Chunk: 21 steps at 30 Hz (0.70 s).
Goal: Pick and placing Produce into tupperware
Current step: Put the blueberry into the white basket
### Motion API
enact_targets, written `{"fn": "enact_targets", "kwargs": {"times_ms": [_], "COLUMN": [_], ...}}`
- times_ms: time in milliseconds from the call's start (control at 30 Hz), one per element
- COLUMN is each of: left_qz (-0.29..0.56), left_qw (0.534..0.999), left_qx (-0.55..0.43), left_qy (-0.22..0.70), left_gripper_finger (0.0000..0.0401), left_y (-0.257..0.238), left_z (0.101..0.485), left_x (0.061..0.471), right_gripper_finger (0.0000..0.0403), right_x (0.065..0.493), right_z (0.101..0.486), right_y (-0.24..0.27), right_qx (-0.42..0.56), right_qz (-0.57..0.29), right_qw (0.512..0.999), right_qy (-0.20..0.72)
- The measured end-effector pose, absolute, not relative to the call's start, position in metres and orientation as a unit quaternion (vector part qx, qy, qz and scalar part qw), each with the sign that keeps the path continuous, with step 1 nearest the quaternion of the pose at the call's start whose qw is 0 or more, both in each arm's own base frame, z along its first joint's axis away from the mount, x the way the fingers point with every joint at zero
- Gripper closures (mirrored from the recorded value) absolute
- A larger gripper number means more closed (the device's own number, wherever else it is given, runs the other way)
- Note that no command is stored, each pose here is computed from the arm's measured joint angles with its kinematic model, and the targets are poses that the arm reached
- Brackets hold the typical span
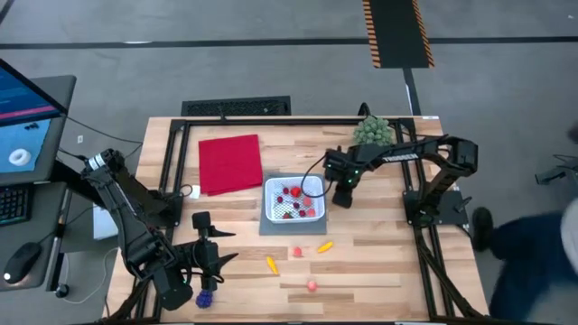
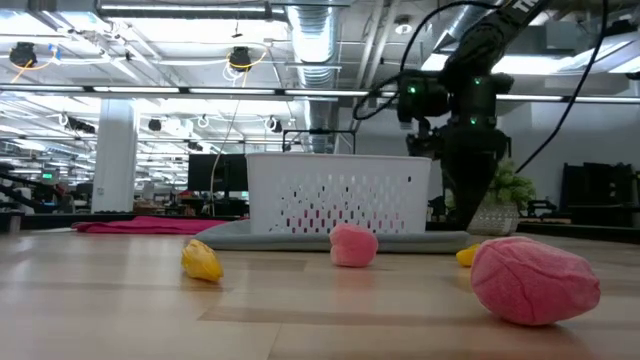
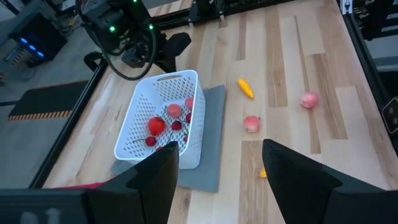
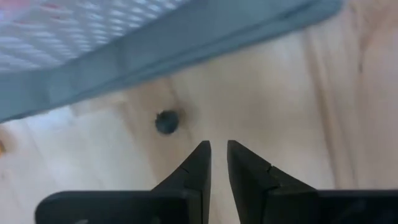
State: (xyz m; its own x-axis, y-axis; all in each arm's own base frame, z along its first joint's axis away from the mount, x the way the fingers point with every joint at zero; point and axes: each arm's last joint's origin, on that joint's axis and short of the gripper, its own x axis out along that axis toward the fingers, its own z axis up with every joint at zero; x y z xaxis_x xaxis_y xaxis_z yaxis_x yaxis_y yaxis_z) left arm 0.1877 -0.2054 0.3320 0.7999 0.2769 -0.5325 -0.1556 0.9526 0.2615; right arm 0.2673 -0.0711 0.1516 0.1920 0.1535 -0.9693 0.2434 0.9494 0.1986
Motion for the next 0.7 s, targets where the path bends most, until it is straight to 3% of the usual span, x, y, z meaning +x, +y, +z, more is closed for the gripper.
{"fn": "enact_targets", "kwargs": {"times_ms": [267, 600, 700], "left_qz": [0.115, 0.113, 0.113], "left_qw": [0.943, 0.943, 0.943], "left_qx": [0.102, 0.098, 0.098], "left_qy": [0.295, 0.297, 0.297], "left_gripper_finger": [0.0177, 0.0177, 0.0177], "left_y": [-0.205, -0.206, -0.206], "left_z": [0.332, 0.332, 0.332], "left_x": [0.188, 0.188, 0.188], "right_gripper_finger": [0.031, 0.0166, 0.0143], "right_x": [0.27, 0.27, 0.268], "right_z": [0.156, 0.15, 0.147], "right_y": [-0.066, -0.028, -0.023], "right_qx": [0.193, 0.174, 0.151], "right_qz": [-0.016, -0.011, -0.026], "right_qw": [0.747, 0.724, 0.719], "right_qy": [0.635, 0.668, 0.678]}}
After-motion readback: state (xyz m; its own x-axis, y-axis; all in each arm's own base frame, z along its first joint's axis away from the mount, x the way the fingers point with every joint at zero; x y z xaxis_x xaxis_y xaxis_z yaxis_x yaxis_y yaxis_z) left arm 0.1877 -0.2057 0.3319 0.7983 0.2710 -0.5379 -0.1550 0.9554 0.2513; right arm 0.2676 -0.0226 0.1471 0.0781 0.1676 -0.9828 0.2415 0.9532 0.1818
